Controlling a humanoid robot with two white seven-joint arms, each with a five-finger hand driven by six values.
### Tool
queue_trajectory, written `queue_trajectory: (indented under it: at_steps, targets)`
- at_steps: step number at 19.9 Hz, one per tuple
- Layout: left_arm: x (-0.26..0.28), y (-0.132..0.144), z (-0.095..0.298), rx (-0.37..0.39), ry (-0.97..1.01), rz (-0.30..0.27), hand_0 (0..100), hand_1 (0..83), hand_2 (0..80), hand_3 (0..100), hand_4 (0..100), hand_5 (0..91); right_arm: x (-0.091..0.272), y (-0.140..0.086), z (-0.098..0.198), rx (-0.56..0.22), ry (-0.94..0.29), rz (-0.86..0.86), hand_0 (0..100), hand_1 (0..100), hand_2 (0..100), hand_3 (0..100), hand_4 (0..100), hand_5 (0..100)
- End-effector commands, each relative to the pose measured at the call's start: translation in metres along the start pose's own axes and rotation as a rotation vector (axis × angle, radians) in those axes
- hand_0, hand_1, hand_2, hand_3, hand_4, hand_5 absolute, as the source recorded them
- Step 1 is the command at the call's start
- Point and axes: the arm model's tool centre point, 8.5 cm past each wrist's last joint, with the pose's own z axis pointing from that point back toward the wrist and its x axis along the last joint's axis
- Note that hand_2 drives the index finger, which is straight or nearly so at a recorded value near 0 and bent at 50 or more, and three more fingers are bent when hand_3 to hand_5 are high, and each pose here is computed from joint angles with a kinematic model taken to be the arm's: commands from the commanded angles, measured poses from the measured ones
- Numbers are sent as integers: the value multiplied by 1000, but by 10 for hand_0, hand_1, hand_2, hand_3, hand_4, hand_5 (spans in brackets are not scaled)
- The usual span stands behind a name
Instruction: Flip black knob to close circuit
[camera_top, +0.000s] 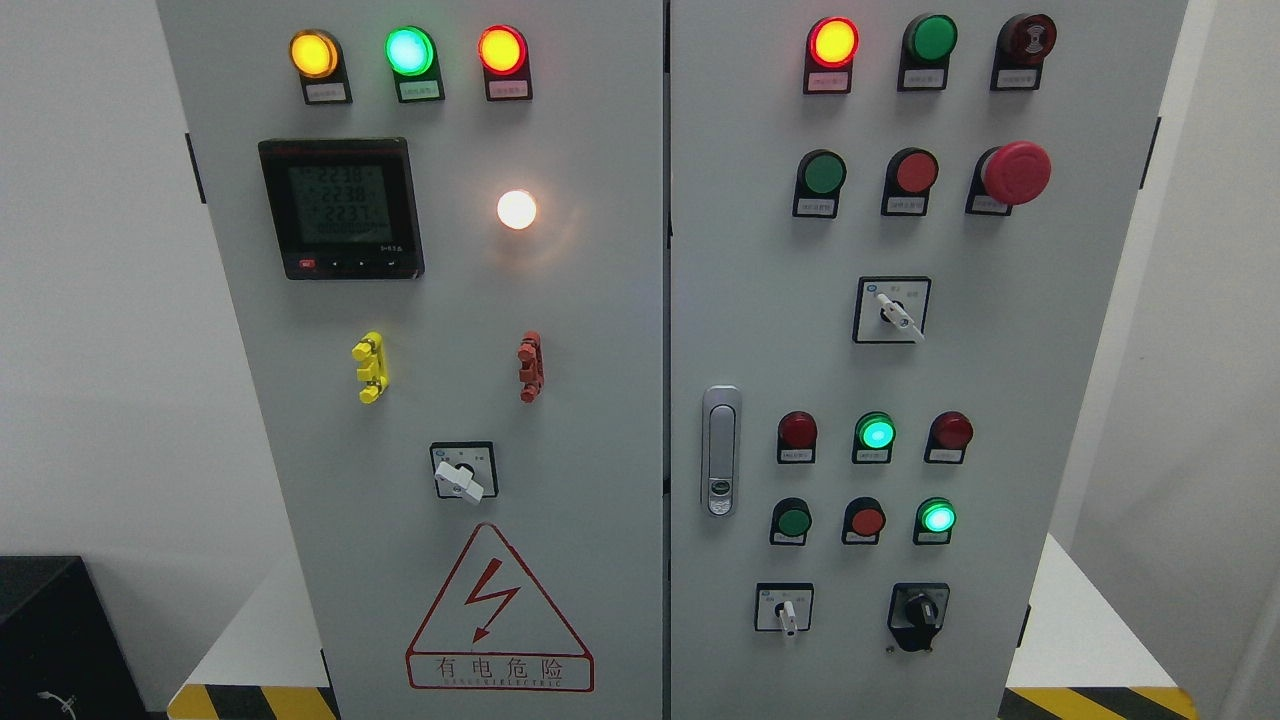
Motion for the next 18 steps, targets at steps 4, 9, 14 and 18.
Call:
queue_trajectory:
  at_steps: [4, 9, 14, 18]
  targets:
    - [-13, 1, 1, 1, 19, 1, 120, 556, 0, 0, 0, 0, 77, -127, 0, -290, -172, 262, 23, 0, 863, 993, 725, 617]
    - [-13, 1, 1, 1, 19, 1, 120, 556, 0, 0, 0, 0, 97, -152, -3, -326, -153, 296, 21, 0, 892, 1000, 771, 694]
    - [-13, 1, 1, 1, 19, 1, 120, 556, 0, 0, 0, 0, 115, -176, -7, -366, -133, 337, 14, 0, 905, 1000, 802, 756]
    - [-13, 1, 1, 1, 19, 1, 120, 556, 0, 0, 0, 0, 133, -197, -10, -422, -132, 360, 8, 0, 906, 1000, 823, 799]
